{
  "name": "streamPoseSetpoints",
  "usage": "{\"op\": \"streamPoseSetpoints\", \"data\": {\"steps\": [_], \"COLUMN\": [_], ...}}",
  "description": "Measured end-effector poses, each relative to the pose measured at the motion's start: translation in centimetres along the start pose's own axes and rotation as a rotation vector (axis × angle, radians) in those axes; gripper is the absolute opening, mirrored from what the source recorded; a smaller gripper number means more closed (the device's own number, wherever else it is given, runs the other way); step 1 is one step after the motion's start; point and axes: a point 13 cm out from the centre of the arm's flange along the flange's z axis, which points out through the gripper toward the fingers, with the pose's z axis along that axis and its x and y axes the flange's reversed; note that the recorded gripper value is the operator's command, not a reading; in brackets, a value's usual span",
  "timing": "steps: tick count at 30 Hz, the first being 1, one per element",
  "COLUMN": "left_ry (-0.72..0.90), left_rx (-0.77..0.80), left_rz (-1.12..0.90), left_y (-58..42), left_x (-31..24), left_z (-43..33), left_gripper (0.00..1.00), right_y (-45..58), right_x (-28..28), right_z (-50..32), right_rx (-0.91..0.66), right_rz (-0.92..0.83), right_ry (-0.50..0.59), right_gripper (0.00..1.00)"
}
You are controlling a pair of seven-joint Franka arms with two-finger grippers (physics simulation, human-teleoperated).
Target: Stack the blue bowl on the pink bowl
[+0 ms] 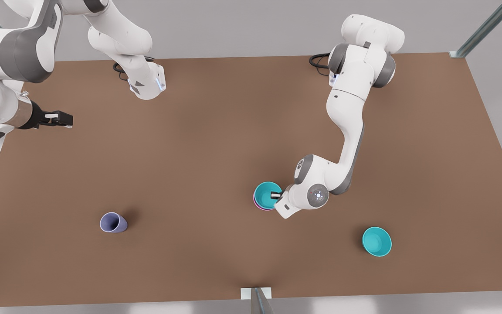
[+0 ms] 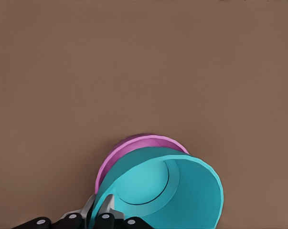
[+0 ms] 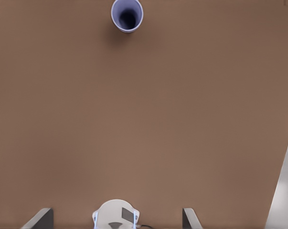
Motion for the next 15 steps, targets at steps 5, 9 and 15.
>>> {"op": "streamPoseSetpoints", "data": {"steps": [5, 9, 15], "left_ry": [-0.002, 0.012, 0.034], "left_rx": [0.000, -0.004, 0.023], "left_rz": [-0.050, -0.080, -0.101], "left_y": [0.1, 0.1, -0.6], "left_x": [0.0, 0.4, 1.0], "left_z": [0.0, 0.2, -0.3], "left_gripper": [0.21, 0.21, 1.00], "right_y": [0.0, -0.1, -0.1], "right_x": [0.0, -0.1, 0.0], "right_z": [0.0, 0.1, 0.2], "right_rx": [-0.001, -0.001, -0.002], "right_rz": [-0.008, -0.011, -0.017], "right_ry": [0.000, 0.001, 0.006], "right_gripper": [1.00, 1.00, 1.00]}}
